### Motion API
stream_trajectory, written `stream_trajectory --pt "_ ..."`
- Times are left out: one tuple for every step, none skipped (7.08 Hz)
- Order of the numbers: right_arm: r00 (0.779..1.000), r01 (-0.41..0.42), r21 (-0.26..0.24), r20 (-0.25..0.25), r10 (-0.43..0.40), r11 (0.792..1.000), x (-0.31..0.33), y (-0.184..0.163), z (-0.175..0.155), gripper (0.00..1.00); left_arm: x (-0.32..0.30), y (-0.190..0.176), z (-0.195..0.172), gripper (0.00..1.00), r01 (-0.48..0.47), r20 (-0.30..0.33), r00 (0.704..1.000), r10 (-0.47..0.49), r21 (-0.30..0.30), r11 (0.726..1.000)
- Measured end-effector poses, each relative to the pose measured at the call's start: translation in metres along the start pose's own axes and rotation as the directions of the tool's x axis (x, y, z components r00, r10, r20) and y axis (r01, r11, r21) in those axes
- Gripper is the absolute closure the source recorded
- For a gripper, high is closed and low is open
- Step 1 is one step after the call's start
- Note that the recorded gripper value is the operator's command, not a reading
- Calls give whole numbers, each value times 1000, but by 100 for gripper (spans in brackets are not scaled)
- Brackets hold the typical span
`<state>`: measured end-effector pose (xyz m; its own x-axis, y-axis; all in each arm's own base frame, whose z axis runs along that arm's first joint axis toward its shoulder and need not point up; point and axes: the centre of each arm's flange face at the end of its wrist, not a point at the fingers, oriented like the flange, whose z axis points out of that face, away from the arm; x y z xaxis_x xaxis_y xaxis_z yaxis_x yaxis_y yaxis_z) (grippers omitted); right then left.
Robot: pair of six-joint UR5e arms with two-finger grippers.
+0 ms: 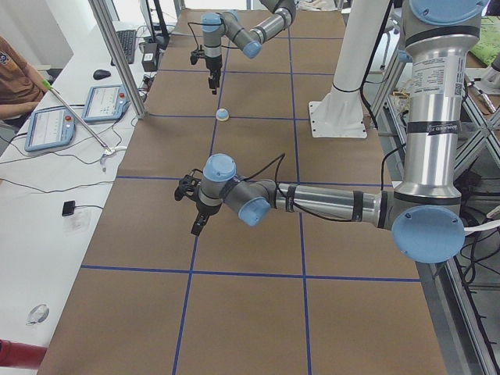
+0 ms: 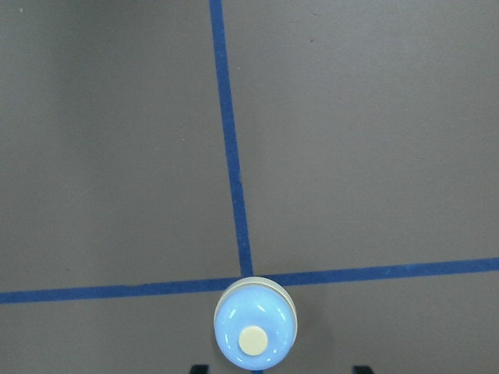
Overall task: Place and press bell with both arms
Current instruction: 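Press down on the bell top with the right gripper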
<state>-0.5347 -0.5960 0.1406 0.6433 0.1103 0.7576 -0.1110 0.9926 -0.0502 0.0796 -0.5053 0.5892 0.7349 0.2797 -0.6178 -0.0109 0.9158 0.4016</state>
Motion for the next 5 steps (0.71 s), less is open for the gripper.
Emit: stream_trajectory --pt "1000 -4 5 -5 4 1000 -7 2 8 90 -12 12 -5 0 -7 15 1000 8 -24 1000" --pt "1000 -9 5 -11 9 1000 -10 5 15 100 -20 21 -12 0 -12 28 1000 13 -41 999" --pt "1000 -13 4 -18 13 1000 -12 8 21 100 -24 26 -15 0 -13 34 999 15 -50 999" --pt "1000 -11 9 -28 11 1000 -14 12 28 100 -25 29 -17 0 -12 36 999 14 -54 998" --pt "999 -3 18 -33 3 1000 -16 16 38 100 -26 30 -17 0 -12 37 999 14 -56 998"
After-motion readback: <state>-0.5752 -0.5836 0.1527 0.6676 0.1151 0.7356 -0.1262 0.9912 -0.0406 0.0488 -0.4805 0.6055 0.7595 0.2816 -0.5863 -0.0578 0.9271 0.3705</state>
